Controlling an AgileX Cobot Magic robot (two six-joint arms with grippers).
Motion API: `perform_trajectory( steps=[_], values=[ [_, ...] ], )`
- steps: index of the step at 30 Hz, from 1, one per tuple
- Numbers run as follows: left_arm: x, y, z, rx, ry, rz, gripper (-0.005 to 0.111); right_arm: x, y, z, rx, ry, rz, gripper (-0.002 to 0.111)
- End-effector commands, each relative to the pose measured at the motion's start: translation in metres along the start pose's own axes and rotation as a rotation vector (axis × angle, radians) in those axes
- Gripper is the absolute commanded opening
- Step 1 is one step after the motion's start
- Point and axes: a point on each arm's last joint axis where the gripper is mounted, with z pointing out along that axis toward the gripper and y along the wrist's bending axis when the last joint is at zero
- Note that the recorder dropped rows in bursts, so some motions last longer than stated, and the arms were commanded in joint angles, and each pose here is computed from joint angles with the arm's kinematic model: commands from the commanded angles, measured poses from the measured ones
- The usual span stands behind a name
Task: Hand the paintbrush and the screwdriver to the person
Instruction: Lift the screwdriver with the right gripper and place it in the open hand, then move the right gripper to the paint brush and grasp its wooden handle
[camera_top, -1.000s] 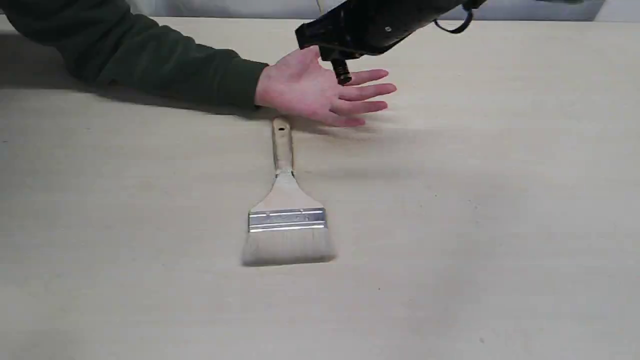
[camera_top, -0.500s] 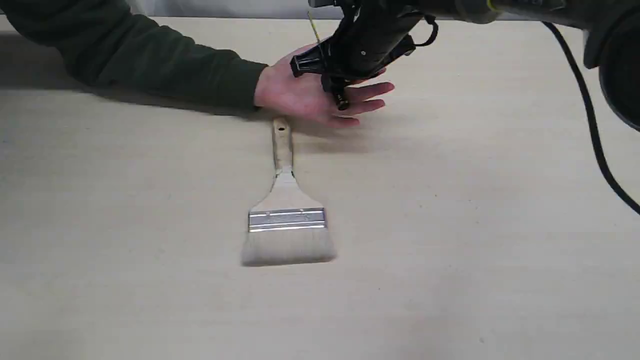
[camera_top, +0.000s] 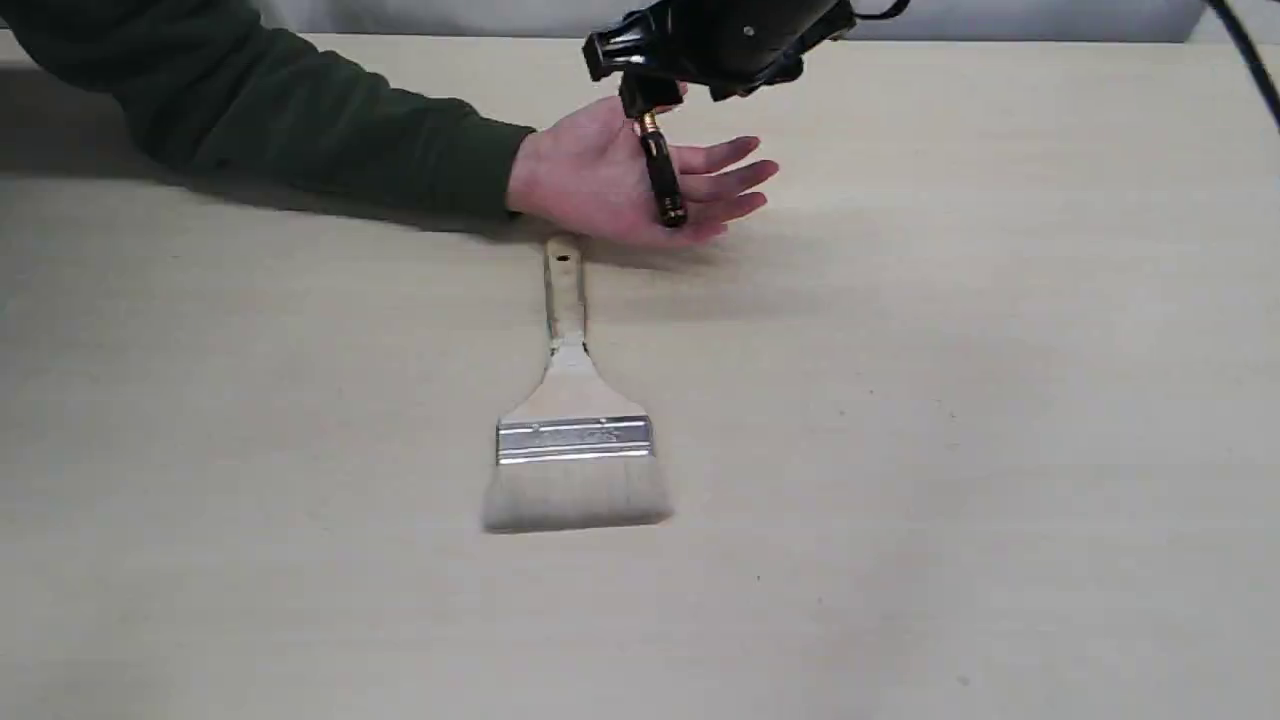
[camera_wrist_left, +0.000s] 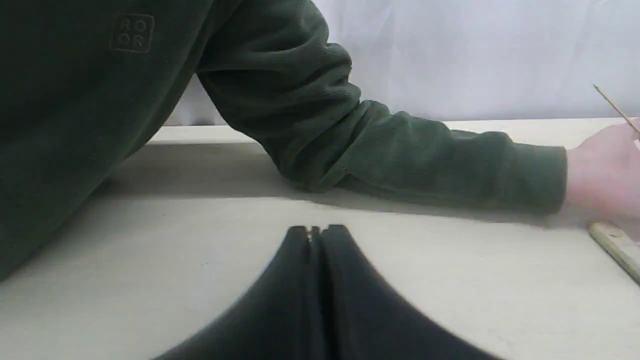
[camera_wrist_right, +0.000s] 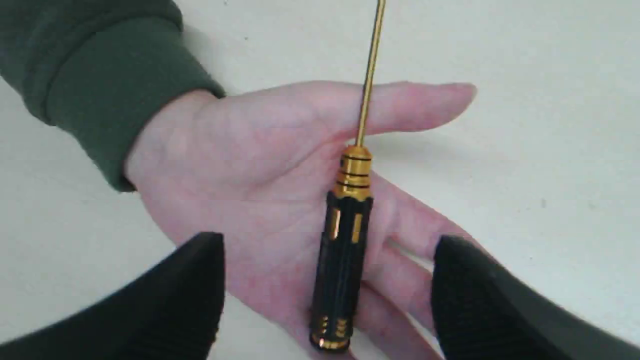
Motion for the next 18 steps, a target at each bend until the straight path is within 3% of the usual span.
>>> perform_trajectory(
  steps=[1,6,11,18],
  values=[
    [0.0,0.0,0.0,0.003,-0.001,-0.006,0.0,0.004,0.005,-0.021,-0.008,-0.006,-0.022,0.062],
    [0.0,0.0,0.0,0.003,-0.003,-0.005,0.0,0.029,0.016,-0.036,-0.045,0.044,-0.025,0.062],
    [0.0,0.0,0.0,0.003,-0.003,-0.005,0.0,0.061,0.048,-0.042,-0.147,0.109,-0.093,0.062],
    [0.0,0.0,0.0,0.003,-0.003,-0.005,0.0,0.084,0.075,-0.034,-0.169,0.146,-0.149,0.062]
  ],
)
